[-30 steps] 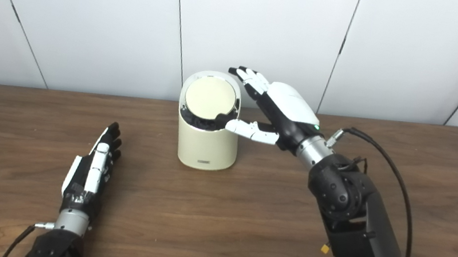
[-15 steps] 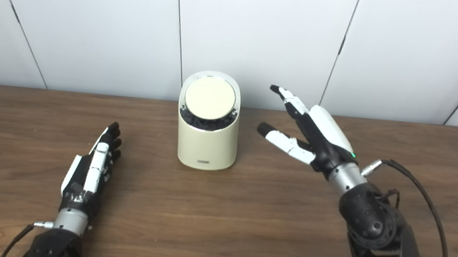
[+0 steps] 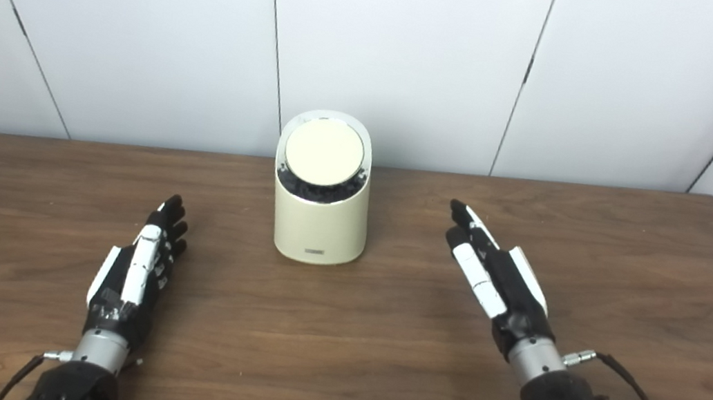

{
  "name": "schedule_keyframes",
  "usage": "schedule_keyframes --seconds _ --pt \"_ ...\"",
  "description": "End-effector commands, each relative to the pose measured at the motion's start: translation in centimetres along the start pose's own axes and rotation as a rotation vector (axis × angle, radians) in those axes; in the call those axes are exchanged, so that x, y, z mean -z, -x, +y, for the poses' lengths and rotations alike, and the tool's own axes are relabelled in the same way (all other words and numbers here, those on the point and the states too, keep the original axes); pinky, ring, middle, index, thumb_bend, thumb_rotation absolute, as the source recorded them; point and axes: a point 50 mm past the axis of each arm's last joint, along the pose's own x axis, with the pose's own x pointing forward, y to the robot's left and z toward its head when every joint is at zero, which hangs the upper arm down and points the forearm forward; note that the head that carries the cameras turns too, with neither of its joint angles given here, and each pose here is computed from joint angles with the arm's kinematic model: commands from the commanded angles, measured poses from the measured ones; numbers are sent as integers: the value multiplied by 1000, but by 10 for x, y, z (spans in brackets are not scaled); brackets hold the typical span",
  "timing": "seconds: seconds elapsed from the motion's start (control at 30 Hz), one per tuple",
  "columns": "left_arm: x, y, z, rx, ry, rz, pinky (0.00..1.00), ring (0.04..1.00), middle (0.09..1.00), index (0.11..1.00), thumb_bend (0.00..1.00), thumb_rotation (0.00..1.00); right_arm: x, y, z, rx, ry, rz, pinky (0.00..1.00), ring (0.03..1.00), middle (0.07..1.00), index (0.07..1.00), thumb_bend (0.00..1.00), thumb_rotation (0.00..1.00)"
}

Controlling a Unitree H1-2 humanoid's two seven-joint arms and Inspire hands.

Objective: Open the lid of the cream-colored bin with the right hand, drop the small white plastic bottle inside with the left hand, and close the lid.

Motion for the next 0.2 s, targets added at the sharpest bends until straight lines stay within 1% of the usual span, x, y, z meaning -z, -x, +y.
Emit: schedule_keyframes --seconds 0.0,0.07,0.17 --pt "-12 2 -2 25 -1 -45 1000 1000 1000 1000 506 929 -9 -2 -6 42 -9 -67 931 979 970 946 574 965" --pt "-12 6 1 28 -9 -48 1000 1000 1000 1000 499 925 -3 2 -4 64 -30 -52 949 988 973 944 590 959" --pt "-12 11 5 21 -26 -59 1000 1000 1000 1000 485 922 3 6 0 82 -53 -42 965 997 977 944 584 970"
